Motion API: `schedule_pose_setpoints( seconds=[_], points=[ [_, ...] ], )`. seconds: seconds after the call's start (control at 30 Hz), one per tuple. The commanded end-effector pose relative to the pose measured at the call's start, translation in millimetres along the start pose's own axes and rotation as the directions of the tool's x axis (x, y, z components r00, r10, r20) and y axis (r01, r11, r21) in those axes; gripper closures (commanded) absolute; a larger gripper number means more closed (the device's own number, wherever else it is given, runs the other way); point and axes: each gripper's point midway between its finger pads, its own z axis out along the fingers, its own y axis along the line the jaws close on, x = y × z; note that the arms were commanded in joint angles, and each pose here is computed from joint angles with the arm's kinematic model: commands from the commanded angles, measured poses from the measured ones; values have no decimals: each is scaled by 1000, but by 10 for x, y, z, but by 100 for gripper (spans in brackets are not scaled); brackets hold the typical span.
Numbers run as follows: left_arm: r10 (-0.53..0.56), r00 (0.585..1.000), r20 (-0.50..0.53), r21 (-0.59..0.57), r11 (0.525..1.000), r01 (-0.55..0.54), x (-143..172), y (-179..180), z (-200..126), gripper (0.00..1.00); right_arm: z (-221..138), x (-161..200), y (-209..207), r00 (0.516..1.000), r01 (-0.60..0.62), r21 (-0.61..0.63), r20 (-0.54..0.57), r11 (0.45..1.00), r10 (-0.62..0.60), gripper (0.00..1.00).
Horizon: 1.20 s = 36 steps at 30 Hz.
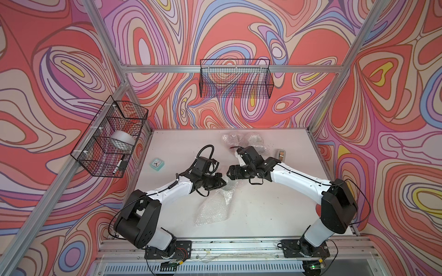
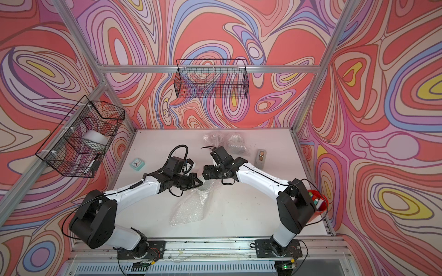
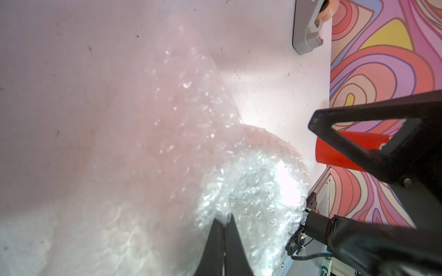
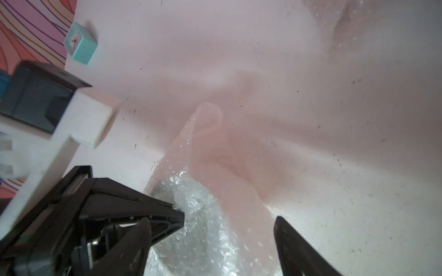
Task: Wrap mugs in bubble wrap
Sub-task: Wrap the mug in bubble wrap.
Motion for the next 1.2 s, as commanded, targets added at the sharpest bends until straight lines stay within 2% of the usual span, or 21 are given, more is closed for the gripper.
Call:
schedule_pose_setpoints(
  seconds=[0.0, 0.2, 0.43, 0.53, 0.73, 0.97, 1.03, 1.07, 1.13, 1.17],
  points=[
    [13, 998, -54, -11, 1000, -14, 96, 7, 42, 100, 168, 108, -26, 998, 8, 16, -68, 1000, -7, 16],
    [50, 996, -71, 62, 997, -46, 128, -134, 57, 99, 494, 294, -201, 986, 13, 80, -165, 997, 1, 15],
    [105, 992, -70, 185, 979, -90, 170, -395, -38, 81, 667, 516, -388, 971, 2, 142, -237, 990, 32, 15],
    [125, 991, -54, 225, 968, -110, 171, -508, -133, 77, 698, 594, -447, 965, 1, 162, -260, 987, 42, 15],
    [84, 994, -70, 258, 964, -63, 293, -499, -160, 82, 729, 656, -495, 958, -1, 179, -281, 984, 52, 16],
    [65, 996, -60, 287, 957, -45, 468, -549, -302, 83, 767, 679, -509, 953, 7, 183, -298, 983, 49, 17],
    [60, 998, -31, 251, 967, -50, 490, -497, -390, 85, 760, 664, -502, 954, 12, 180, -296, 984, 43, 17],
    [50, 999, -2, 184, 982, -48, 488, -394, -441, 87, 753, 663, -503, 954, 16, 182, -296, 983, 39, 18],
    [10, 997, 72, -11, 1000, -9, 485, -69, -600, 88, 736, 642, -502, 956, 20, 184, -291, 983, 35, 18],
    [-16, 992, 127, -135, 990, 33, 477, 153, -722, 89, 729, 626, -496, 958, 24, 183, -286, 983, 30, 19]
  ],
)
